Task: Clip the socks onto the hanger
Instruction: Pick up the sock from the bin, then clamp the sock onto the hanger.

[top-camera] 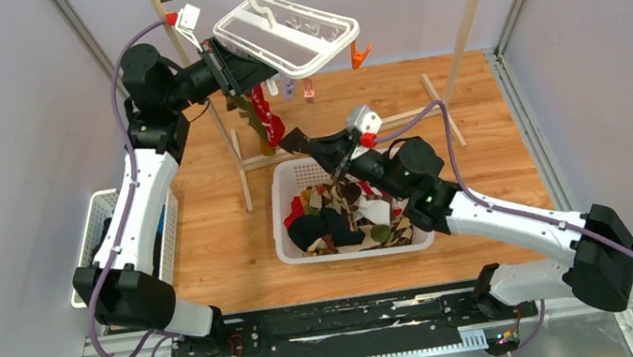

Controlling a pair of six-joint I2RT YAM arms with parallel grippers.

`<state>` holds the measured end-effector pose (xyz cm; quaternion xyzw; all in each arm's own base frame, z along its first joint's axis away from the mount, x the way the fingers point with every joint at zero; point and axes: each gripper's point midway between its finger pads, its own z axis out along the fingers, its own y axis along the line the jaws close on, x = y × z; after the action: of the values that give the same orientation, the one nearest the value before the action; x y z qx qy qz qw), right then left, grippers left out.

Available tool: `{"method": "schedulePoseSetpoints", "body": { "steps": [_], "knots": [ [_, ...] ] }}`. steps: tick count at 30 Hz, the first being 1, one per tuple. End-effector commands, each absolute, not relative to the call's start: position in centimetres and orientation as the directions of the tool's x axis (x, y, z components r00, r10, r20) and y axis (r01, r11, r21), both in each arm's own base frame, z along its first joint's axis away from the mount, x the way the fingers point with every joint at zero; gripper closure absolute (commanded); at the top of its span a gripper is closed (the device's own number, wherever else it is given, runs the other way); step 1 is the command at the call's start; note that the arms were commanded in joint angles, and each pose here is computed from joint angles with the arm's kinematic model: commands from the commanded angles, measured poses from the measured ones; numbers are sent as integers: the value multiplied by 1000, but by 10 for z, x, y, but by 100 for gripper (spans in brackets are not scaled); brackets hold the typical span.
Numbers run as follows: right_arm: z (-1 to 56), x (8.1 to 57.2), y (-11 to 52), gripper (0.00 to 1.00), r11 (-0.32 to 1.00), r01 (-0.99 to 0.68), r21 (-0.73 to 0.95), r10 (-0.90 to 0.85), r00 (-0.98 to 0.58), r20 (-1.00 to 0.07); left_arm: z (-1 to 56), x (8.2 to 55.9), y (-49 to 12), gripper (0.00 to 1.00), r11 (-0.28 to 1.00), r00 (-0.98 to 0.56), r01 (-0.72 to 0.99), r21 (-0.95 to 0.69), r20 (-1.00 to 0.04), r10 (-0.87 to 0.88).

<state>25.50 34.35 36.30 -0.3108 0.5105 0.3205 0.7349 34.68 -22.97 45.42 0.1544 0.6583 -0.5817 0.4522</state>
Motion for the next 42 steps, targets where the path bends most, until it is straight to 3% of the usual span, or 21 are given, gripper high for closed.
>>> {"method": "schedulePoseSetpoints", "body": {
  "steps": [1, 7, 13, 42],
  "knots": [
    [366, 242, 345, 100, 364, -914, 179, 375, -32, -926, 457, 329, -229, 100, 224, -578, 731, -644, -760, -297],
    [384, 256, 340, 100, 215, -918, 333, 590, -150, -794, 460, 325, -230, 100, 203, -582, 735, -647, -756, -301],
    [392, 265, 347, 100, -20, -920, 391, 682, -298, -668, 458, 323, -231, 100, 173, -603, 728, -663, -740, -299],
    [418, 290, 360, 100, -98, -896, 433, 724, -363, -586, 455, 323, -231, 100, 175, -600, 731, -660, -743, -297]
  ]
}}
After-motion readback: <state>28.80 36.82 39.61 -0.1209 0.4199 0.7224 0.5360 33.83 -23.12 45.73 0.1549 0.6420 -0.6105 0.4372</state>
